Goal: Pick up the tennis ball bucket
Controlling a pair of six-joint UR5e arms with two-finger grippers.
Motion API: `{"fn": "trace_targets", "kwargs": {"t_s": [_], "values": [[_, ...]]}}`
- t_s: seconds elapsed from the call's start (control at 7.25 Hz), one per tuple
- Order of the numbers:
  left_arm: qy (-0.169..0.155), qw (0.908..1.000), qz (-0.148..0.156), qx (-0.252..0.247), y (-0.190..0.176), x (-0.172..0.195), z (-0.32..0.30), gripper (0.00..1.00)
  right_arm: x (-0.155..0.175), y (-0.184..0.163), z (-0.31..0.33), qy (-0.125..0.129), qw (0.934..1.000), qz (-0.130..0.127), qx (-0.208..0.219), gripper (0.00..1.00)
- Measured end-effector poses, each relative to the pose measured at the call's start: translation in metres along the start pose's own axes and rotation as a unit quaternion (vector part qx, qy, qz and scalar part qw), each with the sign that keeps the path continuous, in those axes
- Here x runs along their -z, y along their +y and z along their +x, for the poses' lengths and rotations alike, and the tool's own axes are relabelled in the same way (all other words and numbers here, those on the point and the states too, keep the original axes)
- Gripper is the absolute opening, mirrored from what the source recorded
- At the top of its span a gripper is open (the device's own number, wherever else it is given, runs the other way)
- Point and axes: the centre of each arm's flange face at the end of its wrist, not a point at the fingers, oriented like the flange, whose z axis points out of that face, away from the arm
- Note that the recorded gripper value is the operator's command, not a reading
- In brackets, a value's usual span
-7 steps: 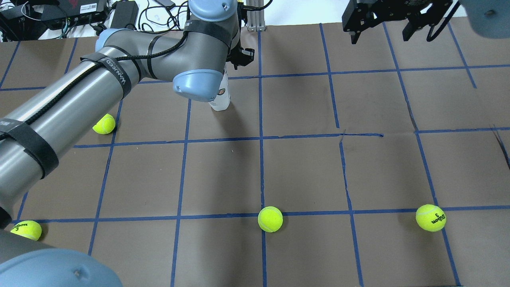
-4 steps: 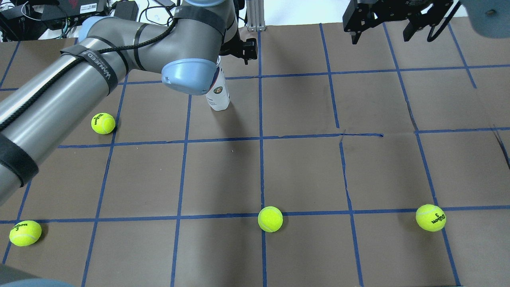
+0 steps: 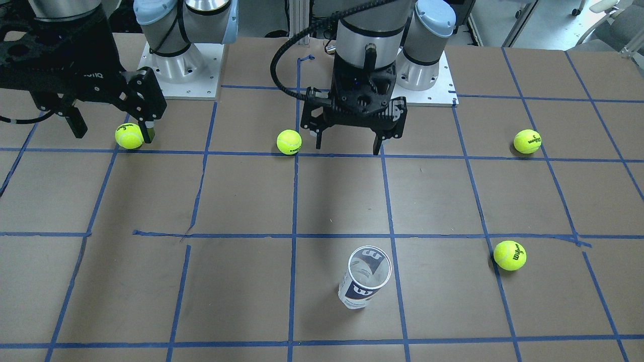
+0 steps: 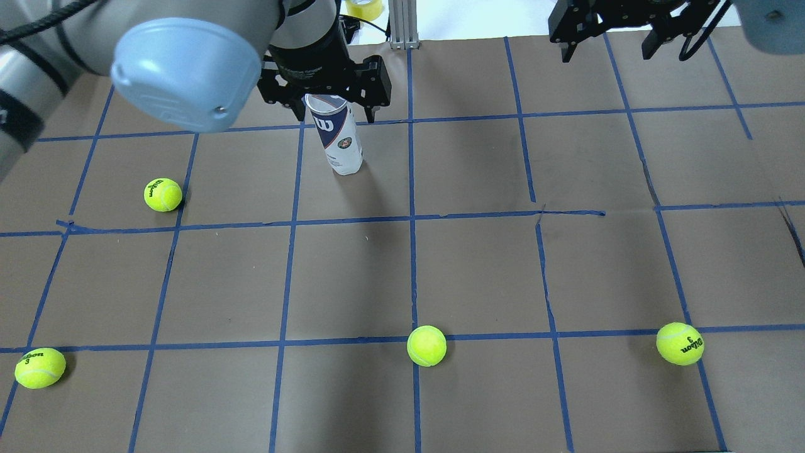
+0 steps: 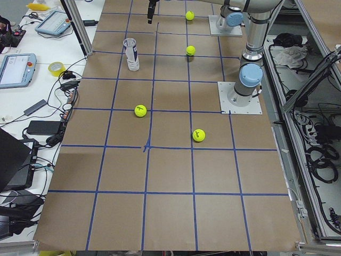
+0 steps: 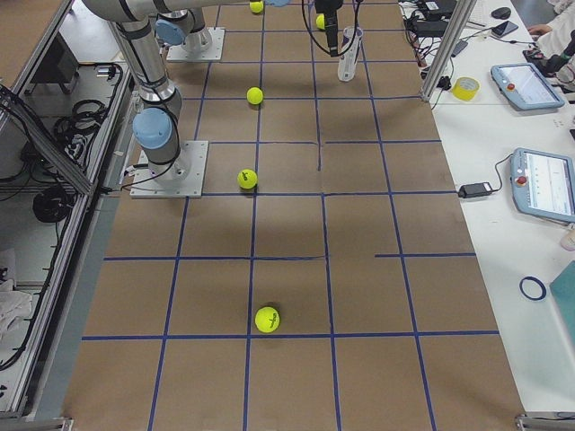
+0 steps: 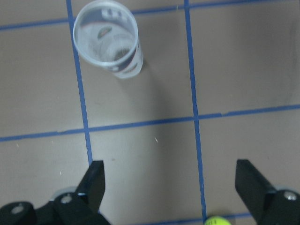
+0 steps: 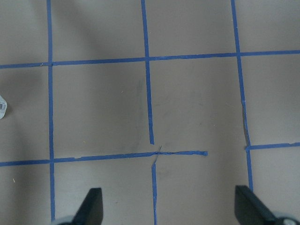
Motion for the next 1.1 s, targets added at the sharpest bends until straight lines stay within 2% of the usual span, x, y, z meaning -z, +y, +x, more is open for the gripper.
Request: {"fn": "trace_targets", "kwargs": {"t_s": [0.28, 0.69, 1.1], "values": [[-0.007, 0.9997, -0.011, 0.019, 0.038, 0.012, -0.035, 1.00, -0.010, -0.008, 0.004, 0.006, 1.0000, -0.001, 0.000, 1.00], [-0.009, 0.9988, 0.018, 0.045, 0.028, 0.040, -0.129, 1.00, -0.018, -0.012, 0.006, 0.014, 0.9999, -0.005, 0.001, 1.00], [-0.003, 0.9987, 0.020, 0.046, 0.026, 0.040, -0.145, 1.00, -0.026, -0.015, 0.003, 0.010, 0.9999, -0.011, -0.003, 1.00]]}}
